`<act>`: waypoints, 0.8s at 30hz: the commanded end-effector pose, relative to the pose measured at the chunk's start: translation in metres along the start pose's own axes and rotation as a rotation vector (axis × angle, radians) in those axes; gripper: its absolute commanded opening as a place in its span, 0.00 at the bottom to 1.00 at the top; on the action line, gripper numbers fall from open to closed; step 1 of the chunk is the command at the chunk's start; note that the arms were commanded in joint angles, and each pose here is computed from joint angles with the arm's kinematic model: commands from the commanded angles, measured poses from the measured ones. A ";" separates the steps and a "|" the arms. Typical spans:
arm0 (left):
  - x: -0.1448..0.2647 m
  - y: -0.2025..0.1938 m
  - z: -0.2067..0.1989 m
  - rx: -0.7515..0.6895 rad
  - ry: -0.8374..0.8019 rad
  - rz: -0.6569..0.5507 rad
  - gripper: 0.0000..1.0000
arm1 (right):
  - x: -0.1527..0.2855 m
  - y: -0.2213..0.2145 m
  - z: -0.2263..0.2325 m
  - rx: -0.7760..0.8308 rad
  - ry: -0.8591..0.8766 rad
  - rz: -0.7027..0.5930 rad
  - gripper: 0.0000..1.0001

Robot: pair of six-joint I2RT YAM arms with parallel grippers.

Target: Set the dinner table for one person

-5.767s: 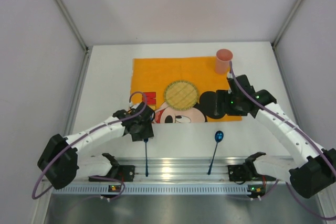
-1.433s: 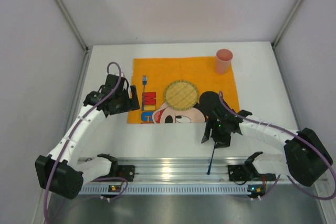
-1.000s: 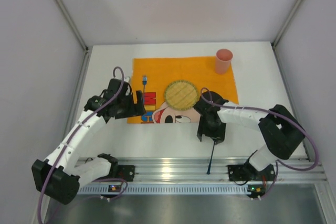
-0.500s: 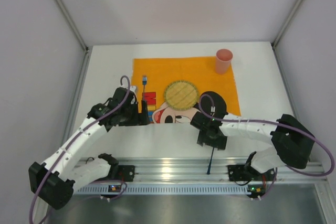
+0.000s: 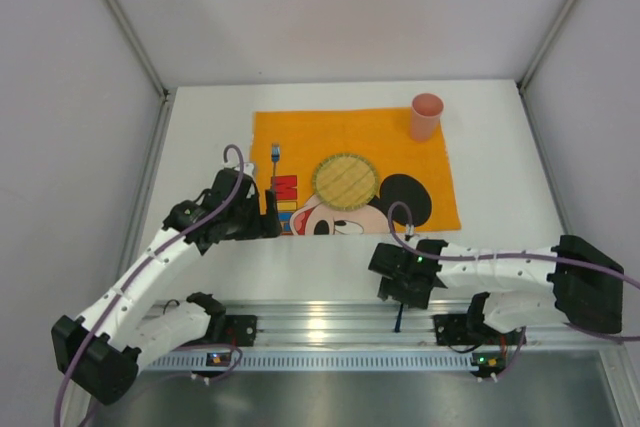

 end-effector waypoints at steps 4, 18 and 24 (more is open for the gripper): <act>0.006 0.011 -0.005 0.008 -0.033 -0.071 0.88 | -0.002 -0.023 0.010 0.003 0.003 0.027 0.55; 0.008 0.005 -0.009 -0.014 -0.053 -0.052 0.88 | -0.029 -0.032 -0.019 -0.039 -0.094 0.009 0.24; 0.008 0.004 -0.010 -0.021 -0.060 -0.053 0.88 | -0.029 -0.034 -0.027 -0.058 -0.093 0.011 0.00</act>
Point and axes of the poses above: each gripper's point midway between its finger pads, its own x axis back along the fingers, its own z axis along the line the jaws close on, y = z × x, the point moved 1 cm from there along x, back along the fingers, and after that the axes turned 13 degrees about x, right-handed, at the moved point
